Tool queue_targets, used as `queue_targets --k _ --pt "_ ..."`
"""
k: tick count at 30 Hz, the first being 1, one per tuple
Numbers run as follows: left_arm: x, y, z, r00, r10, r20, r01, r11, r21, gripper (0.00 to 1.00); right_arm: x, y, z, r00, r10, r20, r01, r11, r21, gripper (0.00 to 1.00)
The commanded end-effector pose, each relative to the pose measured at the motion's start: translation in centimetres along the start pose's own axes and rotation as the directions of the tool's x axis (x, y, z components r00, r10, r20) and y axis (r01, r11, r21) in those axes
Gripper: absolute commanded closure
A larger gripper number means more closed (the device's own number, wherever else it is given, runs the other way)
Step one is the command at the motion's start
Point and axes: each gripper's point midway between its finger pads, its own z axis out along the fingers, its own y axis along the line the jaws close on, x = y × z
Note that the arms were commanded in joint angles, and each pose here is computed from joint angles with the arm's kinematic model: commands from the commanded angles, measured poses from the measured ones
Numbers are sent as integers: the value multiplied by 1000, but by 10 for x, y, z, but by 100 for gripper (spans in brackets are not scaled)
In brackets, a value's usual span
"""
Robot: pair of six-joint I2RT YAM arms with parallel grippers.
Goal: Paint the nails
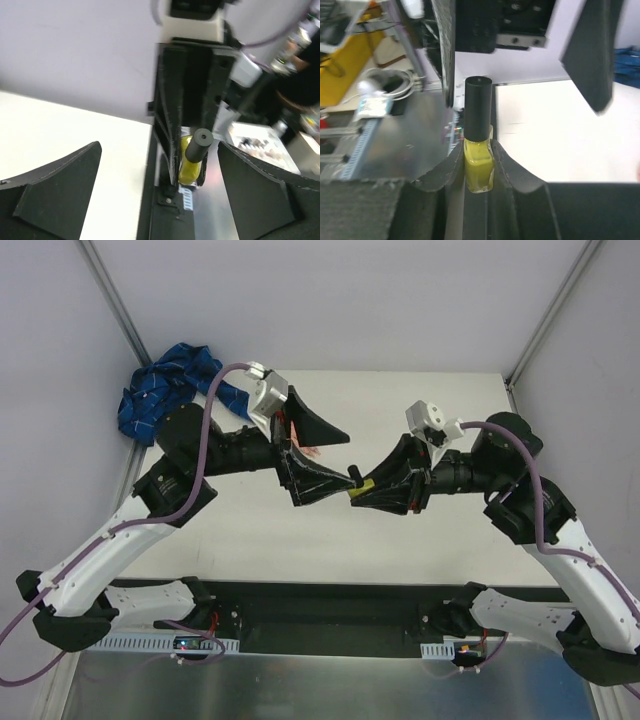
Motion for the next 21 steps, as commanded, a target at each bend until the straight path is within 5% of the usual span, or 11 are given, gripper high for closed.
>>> queue_targets --k 1,12,21 --pt "-29 34 -18 991 23 132 13 963 -268 1 -10 -37 -13 996 -90 -14 90 965 245 100" --pt "-20 67 -5 983 -71 167 131 915 -382 6 -7 -83 -18 991 -114 -65 131 838 530 100" --pt "1 77 6 987 -121 110 155 905 -395 29 -8 -87 -20 990 -125 -63 138 808 572 100"
